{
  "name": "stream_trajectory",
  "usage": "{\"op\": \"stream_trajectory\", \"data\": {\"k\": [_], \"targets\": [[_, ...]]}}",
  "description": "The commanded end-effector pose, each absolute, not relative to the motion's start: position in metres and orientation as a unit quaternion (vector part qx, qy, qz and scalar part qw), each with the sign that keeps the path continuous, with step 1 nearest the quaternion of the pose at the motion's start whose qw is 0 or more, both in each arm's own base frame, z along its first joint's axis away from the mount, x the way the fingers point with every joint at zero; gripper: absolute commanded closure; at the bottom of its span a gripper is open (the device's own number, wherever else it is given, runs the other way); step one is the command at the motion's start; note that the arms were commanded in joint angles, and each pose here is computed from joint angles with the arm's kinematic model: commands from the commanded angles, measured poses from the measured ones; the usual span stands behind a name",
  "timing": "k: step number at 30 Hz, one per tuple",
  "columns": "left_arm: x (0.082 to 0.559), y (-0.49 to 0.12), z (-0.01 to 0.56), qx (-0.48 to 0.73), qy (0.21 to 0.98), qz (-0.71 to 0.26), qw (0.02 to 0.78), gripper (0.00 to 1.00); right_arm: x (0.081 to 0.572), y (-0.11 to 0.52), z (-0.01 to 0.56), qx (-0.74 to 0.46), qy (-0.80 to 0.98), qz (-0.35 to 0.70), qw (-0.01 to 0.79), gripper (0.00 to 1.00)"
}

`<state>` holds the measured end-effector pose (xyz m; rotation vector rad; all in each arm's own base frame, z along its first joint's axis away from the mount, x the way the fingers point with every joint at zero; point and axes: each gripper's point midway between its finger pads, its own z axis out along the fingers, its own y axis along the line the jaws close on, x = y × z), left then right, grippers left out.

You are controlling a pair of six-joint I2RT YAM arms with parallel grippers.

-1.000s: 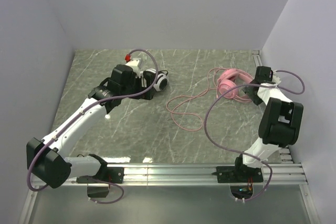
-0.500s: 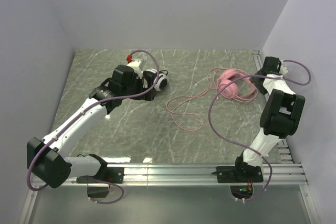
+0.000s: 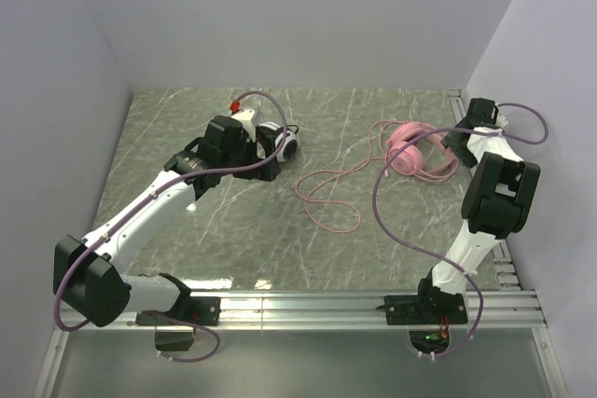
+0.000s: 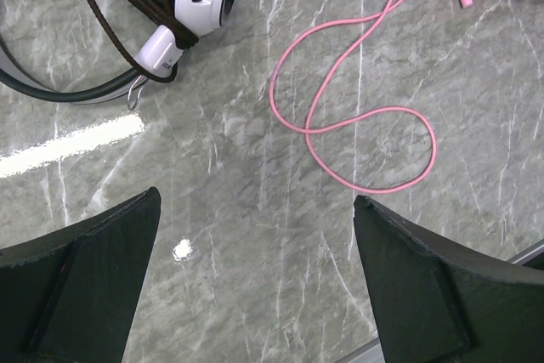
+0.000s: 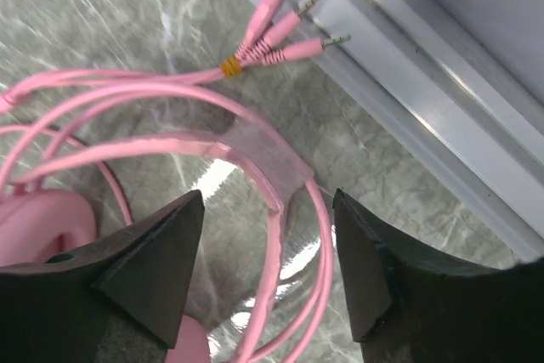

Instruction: Wrap the headphones

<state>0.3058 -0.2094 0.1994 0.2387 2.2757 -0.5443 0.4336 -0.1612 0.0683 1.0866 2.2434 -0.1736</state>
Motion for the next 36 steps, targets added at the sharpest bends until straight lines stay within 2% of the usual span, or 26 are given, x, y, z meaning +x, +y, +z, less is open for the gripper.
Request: {"op": "stream_trajectory", "data": {"k": [1, 6, 8, 12, 17, 18, 21, 25, 26, 27, 30, 32, 36], "targets": [[0.306, -0.213, 0.203, 0.108, 0.888, -0.218, 0.390, 0.01, 0.422, -0.158, 0.053, 0.399, 0.867, -0.071, 0.290, 0.27], [0.304, -0.216, 0.202, 0.112, 0.888, -0.226, 0.384, 0.01, 0.416, -0.154, 0.049, 0.396, 0.869, -0.080, 0.285, 0.21], [0.304, -0.216, 0.200, 0.111, 0.889, -0.225, 0.382, 0.01, 0.412, -0.154, 0.047, 0.401, 0.869, -0.083, 0.277, 0.21], [0.304, -0.216, 0.200, 0.112, 0.890, -0.225, 0.381, 0.01, 0.410, -0.155, 0.047, 0.407, 0.869, -0.105, 0.261, 0.32], [0.304, -0.217, 0.199, 0.112, 0.891, -0.227, 0.378, 0.01, 0.400, -0.137, 0.032, 0.408, 0.873, -0.109, 0.244, 0.34], [0.303, -0.217, 0.199, 0.113, 0.891, -0.226, 0.378, 0.01, 0.396, -0.137, 0.026, 0.411, 0.873, -0.113, 0.236, 0.51], [0.303, -0.217, 0.199, 0.113, 0.891, -0.227, 0.377, 0.01, 0.388, -0.131, 0.023, 0.415, 0.873, -0.104, 0.235, 0.64], [0.302, -0.217, 0.200, 0.113, 0.891, -0.228, 0.377, 0.01, 0.383, -0.120, 0.019, 0.416, 0.874, -0.081, 0.236, 0.64], [0.302, -0.217, 0.201, 0.114, 0.890, -0.229, 0.379, 0.01, 0.383, -0.118, 0.021, 0.415, 0.874, -0.080, 0.241, 0.76], [0.302, -0.218, 0.200, 0.114, 0.890, -0.230, 0.377, 0.01, 0.377, -0.115, 0.017, 0.415, 0.875, -0.082, 0.234, 0.82], [0.301, -0.217, 0.202, 0.114, 0.889, -0.229, 0.380, 0.01, 0.370, -0.111, 0.015, 0.417, 0.873, -0.083, 0.237, 0.84], [0.301, -0.217, 0.202, 0.114, 0.888, -0.231, 0.380, 0.01, 0.364, -0.109, 0.017, 0.420, 0.872, -0.083, 0.236, 0.94], [0.300, -0.219, 0.202, 0.116, 0.888, -0.235, 0.378, 0.01, 0.358, -0.095, 0.025, 0.416, 0.873, -0.056, 0.249, 0.96]]}}
